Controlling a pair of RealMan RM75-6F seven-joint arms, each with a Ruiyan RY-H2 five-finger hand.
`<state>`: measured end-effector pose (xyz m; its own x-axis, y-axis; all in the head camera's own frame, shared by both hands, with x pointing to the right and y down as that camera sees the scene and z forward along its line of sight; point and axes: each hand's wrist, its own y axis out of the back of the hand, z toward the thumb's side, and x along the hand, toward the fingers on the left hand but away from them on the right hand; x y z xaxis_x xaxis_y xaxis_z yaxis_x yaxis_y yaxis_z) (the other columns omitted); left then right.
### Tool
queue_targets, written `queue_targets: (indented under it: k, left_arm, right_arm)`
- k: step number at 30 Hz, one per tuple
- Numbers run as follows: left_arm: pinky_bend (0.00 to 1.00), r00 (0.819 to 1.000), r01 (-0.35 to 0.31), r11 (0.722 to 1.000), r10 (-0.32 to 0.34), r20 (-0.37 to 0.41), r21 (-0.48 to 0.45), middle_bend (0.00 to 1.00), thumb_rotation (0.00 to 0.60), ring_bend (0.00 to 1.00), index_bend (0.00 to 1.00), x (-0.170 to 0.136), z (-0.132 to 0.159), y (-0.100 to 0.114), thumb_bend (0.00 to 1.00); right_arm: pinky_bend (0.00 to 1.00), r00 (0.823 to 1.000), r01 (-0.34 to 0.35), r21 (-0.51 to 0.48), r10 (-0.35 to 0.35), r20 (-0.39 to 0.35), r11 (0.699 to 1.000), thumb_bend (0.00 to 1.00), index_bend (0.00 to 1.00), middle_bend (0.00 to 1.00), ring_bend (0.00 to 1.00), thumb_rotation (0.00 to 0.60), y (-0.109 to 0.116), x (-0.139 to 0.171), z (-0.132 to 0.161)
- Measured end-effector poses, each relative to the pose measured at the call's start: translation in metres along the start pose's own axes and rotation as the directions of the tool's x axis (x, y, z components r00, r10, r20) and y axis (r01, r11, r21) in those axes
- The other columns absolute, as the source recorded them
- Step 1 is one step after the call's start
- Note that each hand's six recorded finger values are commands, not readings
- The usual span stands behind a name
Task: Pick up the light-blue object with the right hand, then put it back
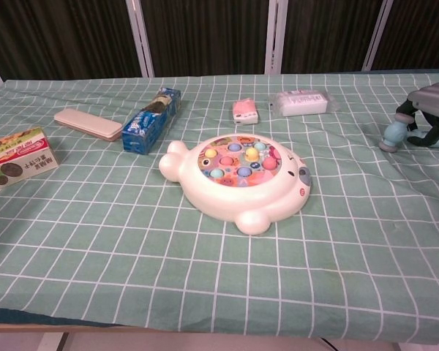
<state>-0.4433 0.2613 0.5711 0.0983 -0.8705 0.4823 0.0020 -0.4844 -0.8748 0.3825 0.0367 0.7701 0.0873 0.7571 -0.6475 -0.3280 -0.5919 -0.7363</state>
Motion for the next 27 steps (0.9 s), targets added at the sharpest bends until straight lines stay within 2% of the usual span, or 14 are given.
queue_targets:
  k: [7, 16, 22, 27]
  left_arm:
    - [0.1, 1.0, 0.001, 1.0, -0.001, 0.001, 0.001, 0.0, 0.6, 0.0, 0.0, 0.0, 0.0, 0.0, 0.4]
    - [0.1, 1.0, 0.0, 1.0, 0.0, 0.002, 0.001, 0.0, 0.6, 0.0, 0.0, 0.0, 0.0, 0.0, 0.41]
    - [0.1, 1.0, -0.001, 1.0, 0.001, 0.003, -0.007, 0.0, 0.6, 0.0, 0.0, -0.001, 0.0, 0.001, 0.41]
    - [0.1, 1.0, -0.002, 1.0, 0.002, 0.011, -0.019, 0.0, 0.6, 0.0, 0.0, -0.001, 0.0, 0.003, 0.41]
  right_arm:
    - [0.91, 1.0, 0.016, -0.001, -0.016, 0.006, 1.0, 0.5, 1.0, 0.76, 0.84, 0.6, 0.0, 0.001, 0.0]
    - [0.93, 0.998, 0.063, -0.019, -0.063, 0.003, 0.998, 0.51, 1.0, 0.78, 0.87, 0.6, 0.008, 0.004, -0.002]
    - [0.93, 0.989, 0.147, -0.051, -0.148, -0.028, 0.988, 0.51, 1.0, 0.78, 0.87, 0.6, 0.033, 0.005, -0.002]
    - [0.93, 0.968, 0.222, -0.091, -0.231, -0.098, 0.971, 0.51, 1.0, 0.78, 0.87, 0.6, 0.06, 0.009, 0.015]
